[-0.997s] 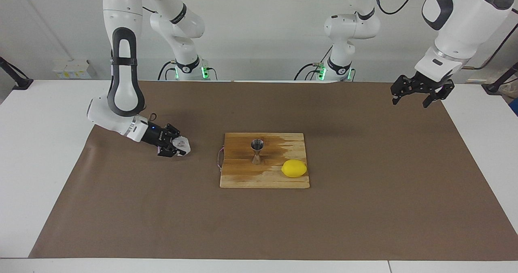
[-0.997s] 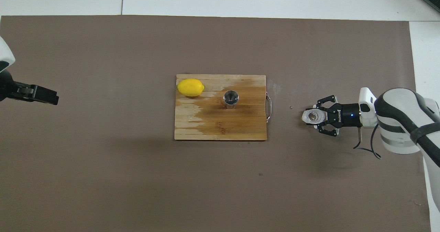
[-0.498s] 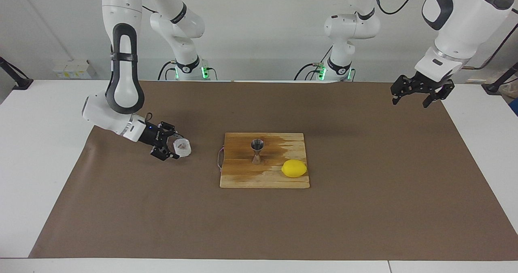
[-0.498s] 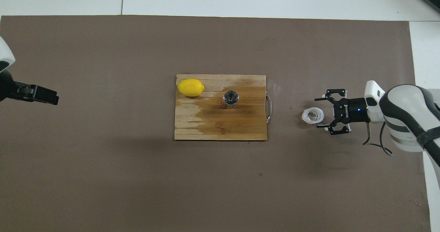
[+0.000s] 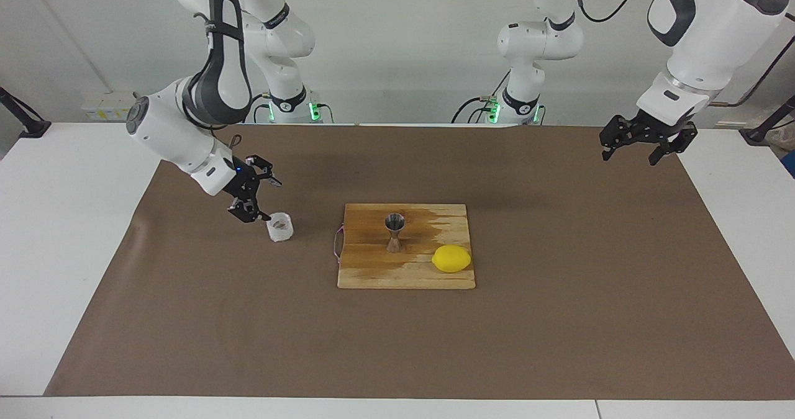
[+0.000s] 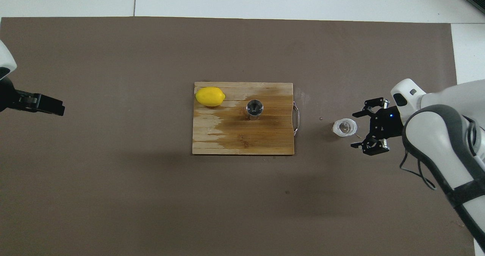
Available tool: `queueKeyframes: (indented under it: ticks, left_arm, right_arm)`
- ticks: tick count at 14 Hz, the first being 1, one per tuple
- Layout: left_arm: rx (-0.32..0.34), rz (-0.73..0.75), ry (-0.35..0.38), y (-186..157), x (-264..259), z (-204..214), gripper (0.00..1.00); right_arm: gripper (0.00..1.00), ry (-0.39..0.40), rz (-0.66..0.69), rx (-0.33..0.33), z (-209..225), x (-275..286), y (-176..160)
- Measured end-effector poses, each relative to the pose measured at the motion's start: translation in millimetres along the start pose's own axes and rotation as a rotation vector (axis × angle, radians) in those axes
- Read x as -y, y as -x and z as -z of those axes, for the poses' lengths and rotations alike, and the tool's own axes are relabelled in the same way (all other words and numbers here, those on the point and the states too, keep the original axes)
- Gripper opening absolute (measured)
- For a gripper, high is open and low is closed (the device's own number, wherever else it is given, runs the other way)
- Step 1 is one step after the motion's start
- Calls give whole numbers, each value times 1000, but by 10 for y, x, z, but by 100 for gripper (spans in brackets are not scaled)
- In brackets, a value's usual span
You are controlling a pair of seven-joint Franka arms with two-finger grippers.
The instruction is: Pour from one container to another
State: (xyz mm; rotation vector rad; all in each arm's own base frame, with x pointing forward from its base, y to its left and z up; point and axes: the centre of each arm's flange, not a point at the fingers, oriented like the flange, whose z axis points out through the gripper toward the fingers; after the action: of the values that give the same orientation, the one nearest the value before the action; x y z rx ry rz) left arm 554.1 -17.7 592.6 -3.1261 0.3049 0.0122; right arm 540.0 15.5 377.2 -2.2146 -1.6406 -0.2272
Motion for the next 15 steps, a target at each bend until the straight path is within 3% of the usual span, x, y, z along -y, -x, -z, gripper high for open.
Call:
queueKeyframes:
  ticks: [3, 8, 13, 15]
  left_arm:
    - [0, 0, 0, 0, 0, 0, 100]
    - [0, 0, 0, 0, 0, 0, 100]
    - [0, 0, 0, 0, 0, 0, 100]
    - [0, 0, 0, 0, 0, 0, 100]
  right_arm:
    - [100, 23, -263, 128, -125, 81, -246]
    - [100, 153, -627, 270, -20, 19, -148]
    - [100, 232, -1059, 314, 177, 29, -212]
    - [100, 237, -1175, 325, 446, 70, -345]
